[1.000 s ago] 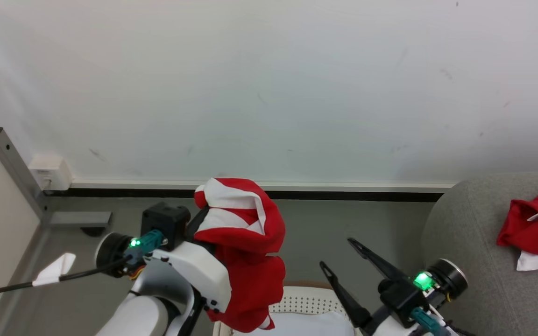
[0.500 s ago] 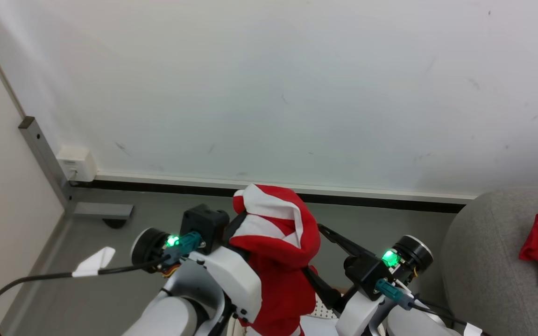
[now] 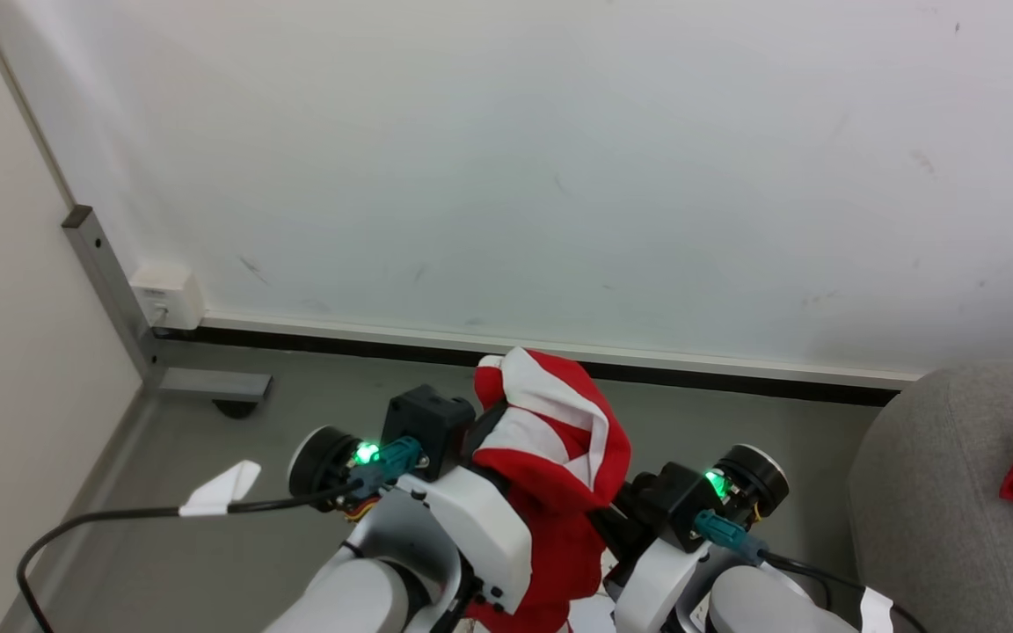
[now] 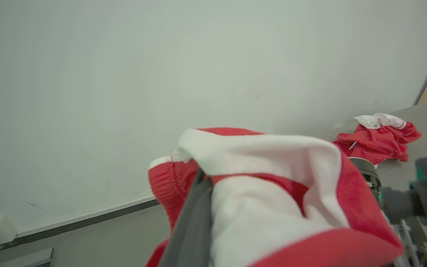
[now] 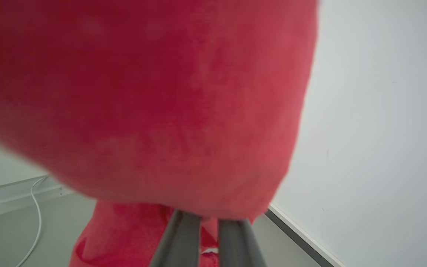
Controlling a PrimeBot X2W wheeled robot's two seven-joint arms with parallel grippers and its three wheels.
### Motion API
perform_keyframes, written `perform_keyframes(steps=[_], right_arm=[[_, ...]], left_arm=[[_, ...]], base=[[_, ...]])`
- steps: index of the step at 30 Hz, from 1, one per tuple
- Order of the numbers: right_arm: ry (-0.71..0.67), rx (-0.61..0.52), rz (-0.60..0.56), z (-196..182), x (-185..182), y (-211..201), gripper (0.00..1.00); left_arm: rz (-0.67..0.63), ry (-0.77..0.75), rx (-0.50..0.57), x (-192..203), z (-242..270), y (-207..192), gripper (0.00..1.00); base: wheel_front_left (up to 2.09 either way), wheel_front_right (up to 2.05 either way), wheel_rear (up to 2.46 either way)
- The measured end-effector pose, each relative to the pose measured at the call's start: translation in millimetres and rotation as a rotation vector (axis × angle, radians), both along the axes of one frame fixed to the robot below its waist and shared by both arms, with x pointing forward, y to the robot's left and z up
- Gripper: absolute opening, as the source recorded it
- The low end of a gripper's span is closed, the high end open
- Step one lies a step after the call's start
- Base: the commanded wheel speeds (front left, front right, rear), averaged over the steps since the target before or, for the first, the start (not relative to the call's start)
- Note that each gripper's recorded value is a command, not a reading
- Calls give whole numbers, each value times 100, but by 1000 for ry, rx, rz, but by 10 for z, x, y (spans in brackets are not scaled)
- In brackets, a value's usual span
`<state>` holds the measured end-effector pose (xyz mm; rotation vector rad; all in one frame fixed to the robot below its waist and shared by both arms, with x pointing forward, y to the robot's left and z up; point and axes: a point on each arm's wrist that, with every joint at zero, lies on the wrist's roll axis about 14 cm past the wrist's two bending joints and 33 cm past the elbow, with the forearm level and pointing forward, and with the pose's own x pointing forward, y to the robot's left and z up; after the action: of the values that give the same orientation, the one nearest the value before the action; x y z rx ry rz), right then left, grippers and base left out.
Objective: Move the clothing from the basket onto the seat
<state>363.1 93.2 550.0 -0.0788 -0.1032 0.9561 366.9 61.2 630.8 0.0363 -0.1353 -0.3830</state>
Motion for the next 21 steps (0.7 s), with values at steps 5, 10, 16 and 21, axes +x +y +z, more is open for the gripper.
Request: perform_keyframes(steps=[5,10,16,21], right_arm=[[15,-4,-3,-34,15,-11,0],[24,4,-23,-38,58,-60,0],[36,19,-48,-33,115,-121,0],[41,23,-61,-39,140,-155,0]], left_arm=[[7,5,1,25,-22,19,0],[11,7,1,47,-41,20,0],[8,18,3,70,-79,1,0],[0,20,8,77,-101,-25,100]], base=[[0,0,0],[0,0,0],[0,0,0],[0,0,0]])
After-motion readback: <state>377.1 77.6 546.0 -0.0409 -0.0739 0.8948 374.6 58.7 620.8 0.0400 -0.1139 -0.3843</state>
